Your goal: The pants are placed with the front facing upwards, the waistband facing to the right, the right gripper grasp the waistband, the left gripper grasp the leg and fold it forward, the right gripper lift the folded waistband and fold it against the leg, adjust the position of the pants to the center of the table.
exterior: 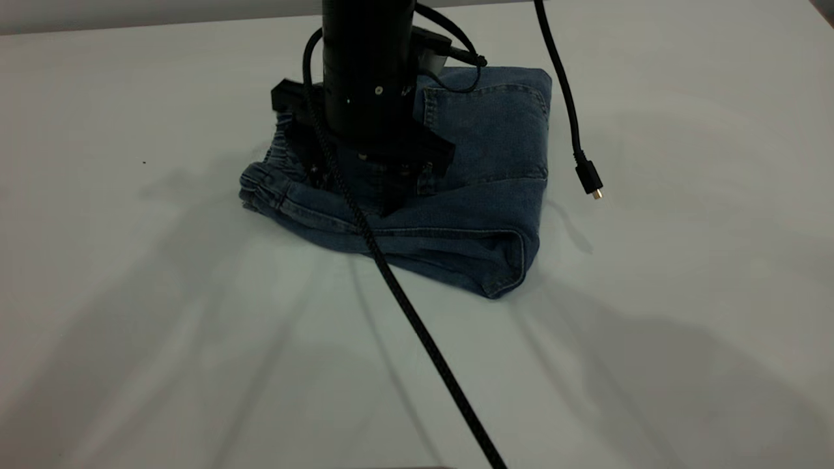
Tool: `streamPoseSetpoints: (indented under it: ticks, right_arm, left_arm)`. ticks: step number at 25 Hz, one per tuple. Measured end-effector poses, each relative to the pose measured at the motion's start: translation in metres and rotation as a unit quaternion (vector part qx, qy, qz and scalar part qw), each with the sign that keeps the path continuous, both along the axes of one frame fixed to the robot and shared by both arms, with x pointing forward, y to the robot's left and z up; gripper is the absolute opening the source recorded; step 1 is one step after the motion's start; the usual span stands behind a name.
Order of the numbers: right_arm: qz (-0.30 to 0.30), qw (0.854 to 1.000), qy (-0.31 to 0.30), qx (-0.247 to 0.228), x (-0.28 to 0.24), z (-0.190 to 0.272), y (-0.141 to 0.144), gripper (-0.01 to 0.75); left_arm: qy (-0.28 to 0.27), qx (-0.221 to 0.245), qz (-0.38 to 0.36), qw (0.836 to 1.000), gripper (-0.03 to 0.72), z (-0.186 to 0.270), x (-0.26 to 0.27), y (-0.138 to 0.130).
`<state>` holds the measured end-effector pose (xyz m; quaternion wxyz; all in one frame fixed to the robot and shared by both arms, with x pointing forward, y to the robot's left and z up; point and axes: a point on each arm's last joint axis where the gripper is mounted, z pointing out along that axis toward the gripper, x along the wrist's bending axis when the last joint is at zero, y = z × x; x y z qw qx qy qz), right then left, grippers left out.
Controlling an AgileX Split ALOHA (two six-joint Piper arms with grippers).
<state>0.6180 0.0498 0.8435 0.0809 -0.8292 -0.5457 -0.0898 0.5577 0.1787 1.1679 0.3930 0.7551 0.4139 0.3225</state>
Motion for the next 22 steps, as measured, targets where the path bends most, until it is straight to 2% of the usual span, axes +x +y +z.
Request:
streamPoseSetpoints:
  ticks: [4,7,13,16,22]
  right_arm:
    - [0.076,0.997,-0.015,-0.029,-0.011,-0.001,0.007,0.505]
    - [0.138,0.988,-0.021,-0.06,-0.018,-0.001,0.01,0.505]
    - [0.268,0.953,-0.017,-0.137,-0.027,0.0,0.004,0.505]
    - [0.295,0.944,-0.019,-0.15,-0.027,0.0,0.002,0.505]
    - [0.318,0.937,-0.02,-0.143,-0.028,0.004,0.006,0.505]
  left_arm:
    - [0.0,0.001,0.0,1.0,0.405,0.0,0.0,0.0]
    - [0.001,0.001,0.0,1.0,0.405,0.0,0.0,0.0]
    - [0.002,0.001,0.0,1.0,0.405,0.0,0.0,0.0]
    - [0.002,0.001,0.0,1.0,0.405,0.0,0.0,0.0]
    - [0.002,0.001,0.0,1.0,0.405,0.0,0.0,0.0]
